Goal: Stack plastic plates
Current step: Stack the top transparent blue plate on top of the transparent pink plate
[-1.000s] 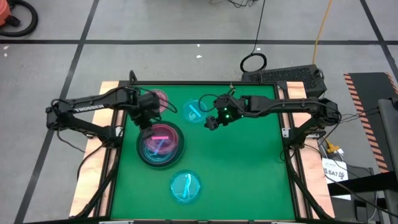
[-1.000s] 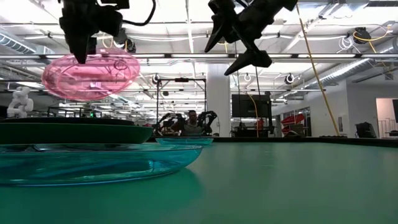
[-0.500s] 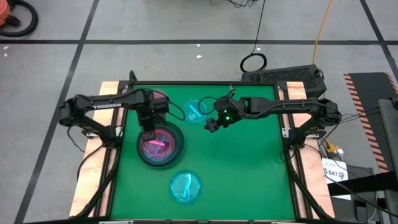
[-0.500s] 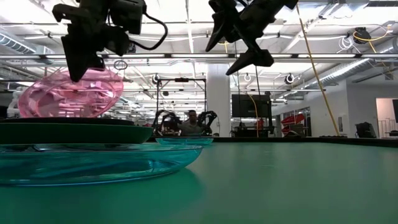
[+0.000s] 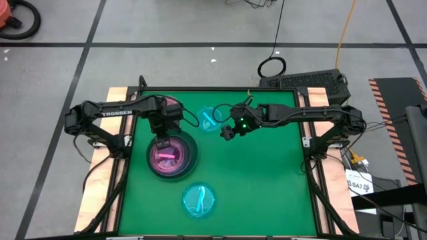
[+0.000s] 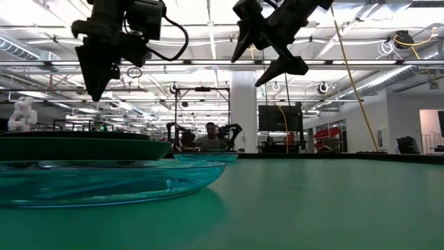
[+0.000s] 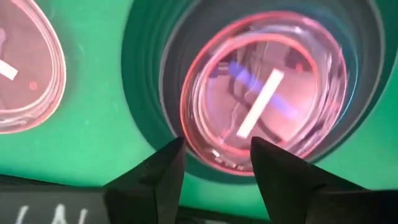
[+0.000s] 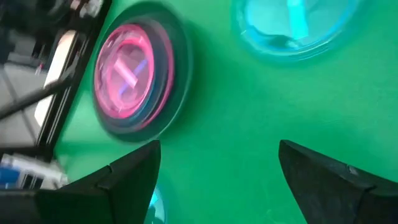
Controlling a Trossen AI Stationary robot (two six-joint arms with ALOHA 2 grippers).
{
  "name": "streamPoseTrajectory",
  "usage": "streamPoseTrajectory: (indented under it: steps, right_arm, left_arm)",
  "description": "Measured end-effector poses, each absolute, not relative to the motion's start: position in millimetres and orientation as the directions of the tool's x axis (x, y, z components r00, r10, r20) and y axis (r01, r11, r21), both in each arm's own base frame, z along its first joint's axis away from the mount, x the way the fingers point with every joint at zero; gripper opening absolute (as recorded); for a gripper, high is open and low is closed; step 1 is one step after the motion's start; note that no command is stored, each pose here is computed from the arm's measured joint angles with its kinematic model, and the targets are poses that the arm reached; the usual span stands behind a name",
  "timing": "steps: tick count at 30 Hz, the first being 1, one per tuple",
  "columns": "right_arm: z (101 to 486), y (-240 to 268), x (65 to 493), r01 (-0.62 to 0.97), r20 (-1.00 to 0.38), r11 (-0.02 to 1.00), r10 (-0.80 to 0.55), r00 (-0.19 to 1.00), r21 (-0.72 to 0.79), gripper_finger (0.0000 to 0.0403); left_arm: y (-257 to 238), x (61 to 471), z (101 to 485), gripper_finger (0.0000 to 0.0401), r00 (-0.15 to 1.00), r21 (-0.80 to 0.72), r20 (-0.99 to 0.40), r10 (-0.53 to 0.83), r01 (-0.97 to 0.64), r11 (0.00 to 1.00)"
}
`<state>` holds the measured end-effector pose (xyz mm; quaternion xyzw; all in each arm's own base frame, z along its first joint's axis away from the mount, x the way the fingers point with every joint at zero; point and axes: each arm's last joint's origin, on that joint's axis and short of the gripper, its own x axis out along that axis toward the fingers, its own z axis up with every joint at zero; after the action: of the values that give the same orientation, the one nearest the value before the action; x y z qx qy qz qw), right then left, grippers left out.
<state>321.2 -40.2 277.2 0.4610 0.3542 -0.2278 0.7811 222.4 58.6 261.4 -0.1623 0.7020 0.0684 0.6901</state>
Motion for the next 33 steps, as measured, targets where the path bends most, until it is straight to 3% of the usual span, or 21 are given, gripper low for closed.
streamPoseTrajectory:
  steps: [9, 15, 24, 33]
  right_arm:
    - [259, -88, 323, 0.788, -0.795, 0.318, -0.142, 0.59, 0.527, 0.0319]
    - [218, -122, 342, 0.777, -0.802, 0.291, -0.05, 0.596, 0.559, 0.0293]
    - [165, -146, 355, 0.811, -0.835, 0.244, -0.007, 0.55, 0.532, 0.0242]
    - [139, -162, 360, 0.828, -0.839, 0.182, -0.023, 0.543, 0.531, 0.0199]
  left_arm:
    - [56, 231, 262, 0.0186, 0.088, -0.141, -0.99, -0.11, -0.563, 0.814]
    - [40, 231, 278, 0.0166, 0.228, -0.183, -0.972, -0.061, -0.565, 0.804]
    - [33, 194, 317, 0.0129, 0.393, -0.178, -0.915, 0.089, -0.592, 0.786]
    - [32, 179, 324, 0.0122, 0.391, -0.139, -0.909, 0.146, -0.612, 0.779]
